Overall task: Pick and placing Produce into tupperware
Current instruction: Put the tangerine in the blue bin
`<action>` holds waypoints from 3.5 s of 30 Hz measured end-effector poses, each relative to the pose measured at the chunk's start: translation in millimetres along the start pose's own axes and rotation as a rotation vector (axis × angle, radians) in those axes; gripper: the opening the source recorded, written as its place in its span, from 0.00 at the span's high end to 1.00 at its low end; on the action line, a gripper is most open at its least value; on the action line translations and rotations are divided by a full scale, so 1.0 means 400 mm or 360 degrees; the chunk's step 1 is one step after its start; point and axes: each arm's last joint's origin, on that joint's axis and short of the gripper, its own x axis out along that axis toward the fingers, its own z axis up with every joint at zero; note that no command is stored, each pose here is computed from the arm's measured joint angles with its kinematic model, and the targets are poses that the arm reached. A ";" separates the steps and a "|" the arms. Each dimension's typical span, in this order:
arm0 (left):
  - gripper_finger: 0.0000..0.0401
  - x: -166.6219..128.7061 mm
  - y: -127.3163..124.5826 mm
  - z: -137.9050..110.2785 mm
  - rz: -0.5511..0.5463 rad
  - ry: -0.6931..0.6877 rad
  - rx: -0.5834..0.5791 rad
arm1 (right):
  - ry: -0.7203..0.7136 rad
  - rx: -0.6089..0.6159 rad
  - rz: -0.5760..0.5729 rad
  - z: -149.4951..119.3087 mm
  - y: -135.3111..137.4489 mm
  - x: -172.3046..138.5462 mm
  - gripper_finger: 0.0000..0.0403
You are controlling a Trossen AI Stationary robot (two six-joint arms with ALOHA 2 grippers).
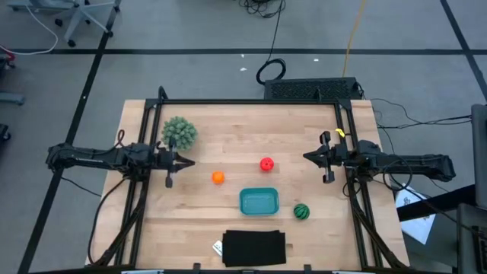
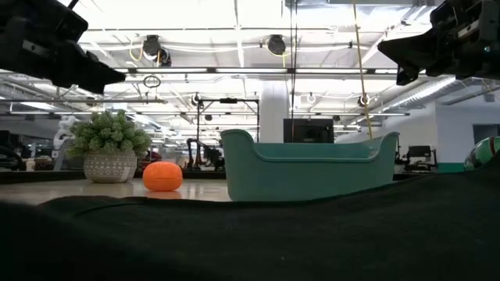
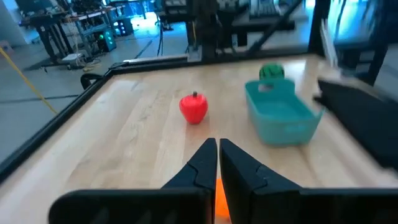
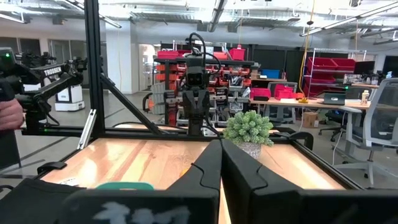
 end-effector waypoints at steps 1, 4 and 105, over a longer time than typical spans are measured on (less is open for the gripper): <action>0.94 0.000 0.000 0.002 0.0001 -0.0015 -0.0023 | -0.0001 -0.0013 -0.0001 0.000 0.000 0.000 1.00; 0.94 0.000 -0.001 0.012 -0.0027 -0.0081 -0.0062 | -0.0034 -0.0049 -0.0001 0.005 0.000 0.000 1.00; 0.72 0.410 0.063 0.360 0.0004 0.1667 -0.0089 | -0.0090 -0.0062 -0.0010 0.014 -0.001 0.000 1.00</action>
